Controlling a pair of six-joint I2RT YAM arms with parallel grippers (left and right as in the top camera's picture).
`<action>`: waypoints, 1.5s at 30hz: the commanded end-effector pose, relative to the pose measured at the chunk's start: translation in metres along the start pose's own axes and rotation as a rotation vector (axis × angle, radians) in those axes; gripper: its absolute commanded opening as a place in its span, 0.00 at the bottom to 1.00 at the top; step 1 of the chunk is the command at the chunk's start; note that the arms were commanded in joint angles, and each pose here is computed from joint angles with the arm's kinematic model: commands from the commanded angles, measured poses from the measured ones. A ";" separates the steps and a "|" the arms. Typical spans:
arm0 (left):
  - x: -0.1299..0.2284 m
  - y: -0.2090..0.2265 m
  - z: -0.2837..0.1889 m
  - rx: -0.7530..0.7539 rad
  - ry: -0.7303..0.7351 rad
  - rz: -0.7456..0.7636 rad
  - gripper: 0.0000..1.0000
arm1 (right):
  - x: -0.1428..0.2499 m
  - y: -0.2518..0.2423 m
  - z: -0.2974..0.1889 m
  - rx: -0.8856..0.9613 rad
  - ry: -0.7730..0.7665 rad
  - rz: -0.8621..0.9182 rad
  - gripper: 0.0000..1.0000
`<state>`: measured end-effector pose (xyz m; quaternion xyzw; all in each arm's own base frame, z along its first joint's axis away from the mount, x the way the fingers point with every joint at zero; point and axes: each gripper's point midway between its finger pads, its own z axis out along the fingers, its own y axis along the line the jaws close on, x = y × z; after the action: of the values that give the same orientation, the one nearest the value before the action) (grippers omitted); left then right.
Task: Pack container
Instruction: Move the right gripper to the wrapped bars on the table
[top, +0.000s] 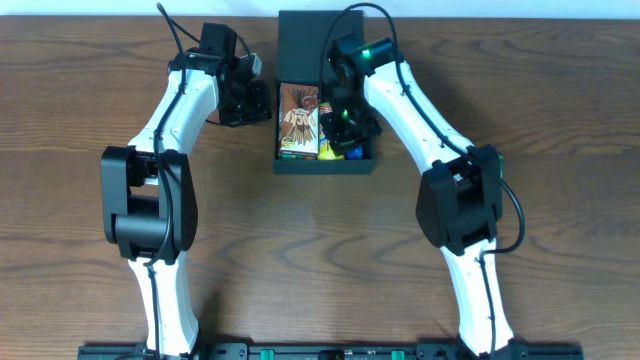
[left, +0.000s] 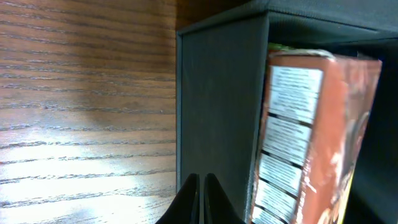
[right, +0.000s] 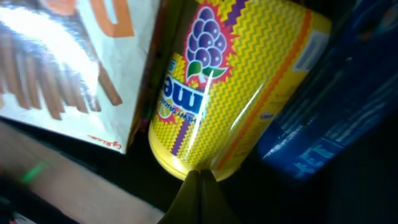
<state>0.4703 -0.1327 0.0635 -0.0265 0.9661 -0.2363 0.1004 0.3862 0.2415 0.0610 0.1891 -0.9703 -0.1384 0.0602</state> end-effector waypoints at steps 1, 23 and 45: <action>0.005 0.006 0.006 -0.006 0.022 0.005 0.06 | -0.001 -0.001 -0.001 0.010 -0.017 -0.015 0.01; 0.005 0.006 0.006 -0.007 0.025 0.003 0.06 | -0.017 -0.130 -0.149 0.240 -0.356 0.343 0.02; 0.005 0.007 0.006 -0.011 0.024 0.003 0.06 | 0.114 -0.260 -0.091 0.405 0.082 0.683 0.48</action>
<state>0.4687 -0.1325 0.0631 -0.0273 0.9666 -0.2358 0.0969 0.3957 -0.0503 0.0872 -0.1699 -0.9792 0.0756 0.0808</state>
